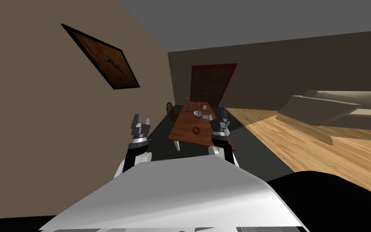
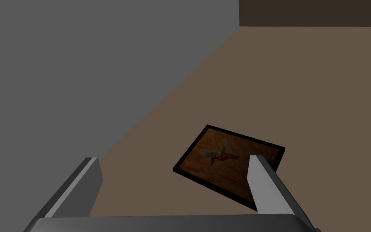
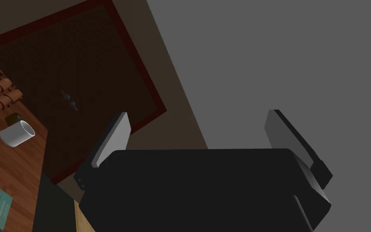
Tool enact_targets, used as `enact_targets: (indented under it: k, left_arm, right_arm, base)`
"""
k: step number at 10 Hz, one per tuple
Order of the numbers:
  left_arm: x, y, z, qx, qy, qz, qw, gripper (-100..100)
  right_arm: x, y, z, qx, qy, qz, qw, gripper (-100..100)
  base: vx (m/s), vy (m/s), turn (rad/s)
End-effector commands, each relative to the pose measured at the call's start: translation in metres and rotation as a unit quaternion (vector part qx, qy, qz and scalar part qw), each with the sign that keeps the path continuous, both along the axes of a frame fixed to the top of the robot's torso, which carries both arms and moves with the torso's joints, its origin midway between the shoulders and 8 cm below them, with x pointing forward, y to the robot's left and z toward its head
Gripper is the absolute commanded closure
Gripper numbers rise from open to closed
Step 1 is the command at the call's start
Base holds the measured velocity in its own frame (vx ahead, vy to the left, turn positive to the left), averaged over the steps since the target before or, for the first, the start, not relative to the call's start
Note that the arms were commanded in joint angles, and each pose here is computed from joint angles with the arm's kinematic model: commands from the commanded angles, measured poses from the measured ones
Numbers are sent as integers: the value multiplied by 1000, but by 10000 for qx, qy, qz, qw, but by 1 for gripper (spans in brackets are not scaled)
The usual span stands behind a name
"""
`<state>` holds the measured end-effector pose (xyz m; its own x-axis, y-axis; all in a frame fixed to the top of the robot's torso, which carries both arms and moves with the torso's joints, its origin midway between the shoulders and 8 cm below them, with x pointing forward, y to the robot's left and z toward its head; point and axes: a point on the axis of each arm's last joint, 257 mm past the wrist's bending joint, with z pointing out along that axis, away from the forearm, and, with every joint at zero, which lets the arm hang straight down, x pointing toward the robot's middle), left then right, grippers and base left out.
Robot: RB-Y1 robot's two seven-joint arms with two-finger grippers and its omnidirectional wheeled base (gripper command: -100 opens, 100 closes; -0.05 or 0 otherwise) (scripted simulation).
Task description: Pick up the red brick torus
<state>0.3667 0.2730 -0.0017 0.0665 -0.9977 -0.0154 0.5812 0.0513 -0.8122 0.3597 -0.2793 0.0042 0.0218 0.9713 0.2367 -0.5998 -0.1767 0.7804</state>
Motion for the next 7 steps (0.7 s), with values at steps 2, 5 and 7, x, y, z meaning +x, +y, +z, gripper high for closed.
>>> enact_targets:
  k: [2, 5, 7]
  left_arm:
    - [0, 0, 0, 0, 0, 0, 10000, 0]
    - [0, 0, 0, 0, -1, 0, 10000, 0]
    - [0, 0, 0, 0, -1, -1, 10000, 0]
  right_arm:
    - [6, 6, -13, -403, 207, 110, 9989, -100]
    - [18, 9, -43, -1064, 623, 174, 9922, -100]
    - [26, 6, -69, -1586, 956, 164, 9826, -100]
  base:
    - [-12, 13, 68]
    - [-32, 30, 128]
    - [-45, 34, 206]
